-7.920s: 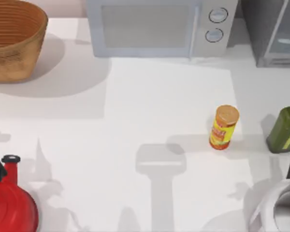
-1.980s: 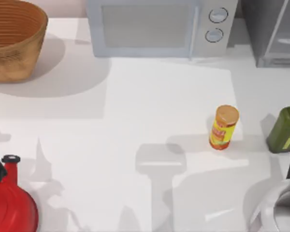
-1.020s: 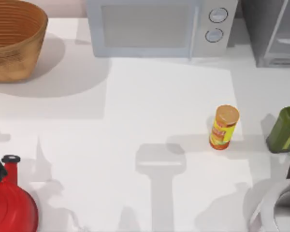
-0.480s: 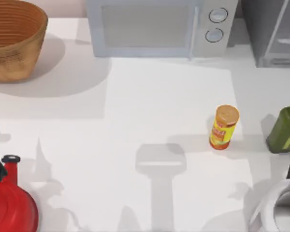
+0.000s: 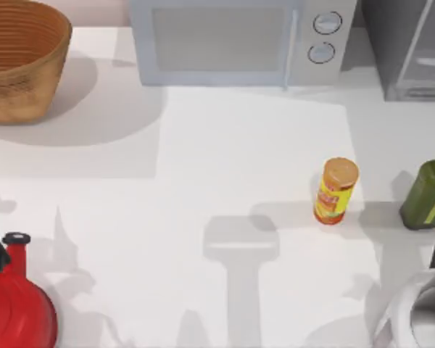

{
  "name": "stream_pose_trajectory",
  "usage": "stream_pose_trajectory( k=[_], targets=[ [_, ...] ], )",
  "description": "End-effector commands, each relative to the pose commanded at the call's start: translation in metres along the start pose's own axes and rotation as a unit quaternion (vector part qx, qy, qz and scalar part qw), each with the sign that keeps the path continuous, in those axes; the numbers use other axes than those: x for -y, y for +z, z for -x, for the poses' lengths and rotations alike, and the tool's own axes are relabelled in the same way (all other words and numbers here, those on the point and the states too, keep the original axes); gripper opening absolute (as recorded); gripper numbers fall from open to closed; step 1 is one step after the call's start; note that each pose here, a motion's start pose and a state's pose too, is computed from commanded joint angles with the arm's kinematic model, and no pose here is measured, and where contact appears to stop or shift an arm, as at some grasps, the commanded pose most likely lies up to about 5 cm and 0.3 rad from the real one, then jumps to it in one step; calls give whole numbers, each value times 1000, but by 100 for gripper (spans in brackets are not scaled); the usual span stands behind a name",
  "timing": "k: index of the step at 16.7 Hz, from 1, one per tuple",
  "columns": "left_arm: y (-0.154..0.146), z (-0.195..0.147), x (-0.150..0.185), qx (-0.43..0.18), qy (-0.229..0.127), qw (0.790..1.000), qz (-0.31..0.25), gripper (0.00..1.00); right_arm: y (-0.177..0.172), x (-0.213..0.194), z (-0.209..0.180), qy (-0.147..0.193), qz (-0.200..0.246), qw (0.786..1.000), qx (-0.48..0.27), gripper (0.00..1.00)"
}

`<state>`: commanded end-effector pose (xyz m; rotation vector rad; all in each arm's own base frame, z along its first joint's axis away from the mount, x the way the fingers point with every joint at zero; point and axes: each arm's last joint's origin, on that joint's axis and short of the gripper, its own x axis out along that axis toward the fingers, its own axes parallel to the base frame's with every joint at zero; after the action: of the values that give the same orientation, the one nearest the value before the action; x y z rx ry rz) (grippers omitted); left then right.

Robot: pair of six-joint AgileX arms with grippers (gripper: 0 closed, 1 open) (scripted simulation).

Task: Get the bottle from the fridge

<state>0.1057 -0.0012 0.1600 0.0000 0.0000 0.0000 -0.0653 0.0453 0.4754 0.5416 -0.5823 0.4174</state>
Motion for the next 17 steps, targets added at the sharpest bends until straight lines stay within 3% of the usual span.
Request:
stream_pose_trajectory(
  k=[4, 8, 13, 17],
  targets=[
    [0, 0, 0, 0, 0, 1000, 0, 100, 29, -107, -1, 65, -73, 995, -21, 0],
    [0, 0, 0, 0, 0, 1000, 0, 100, 6, -206, -5, 83, -122, 985, -84, 0],
    [0, 0, 0, 0, 0, 1000, 0, 100, -102, -290, -11, 35, -126, 976, -172, 0],
    [0, 0, 0, 0, 0, 1000, 0, 100, -235, -296, -10, -39, -67, 972, -222, 0]
  ],
)
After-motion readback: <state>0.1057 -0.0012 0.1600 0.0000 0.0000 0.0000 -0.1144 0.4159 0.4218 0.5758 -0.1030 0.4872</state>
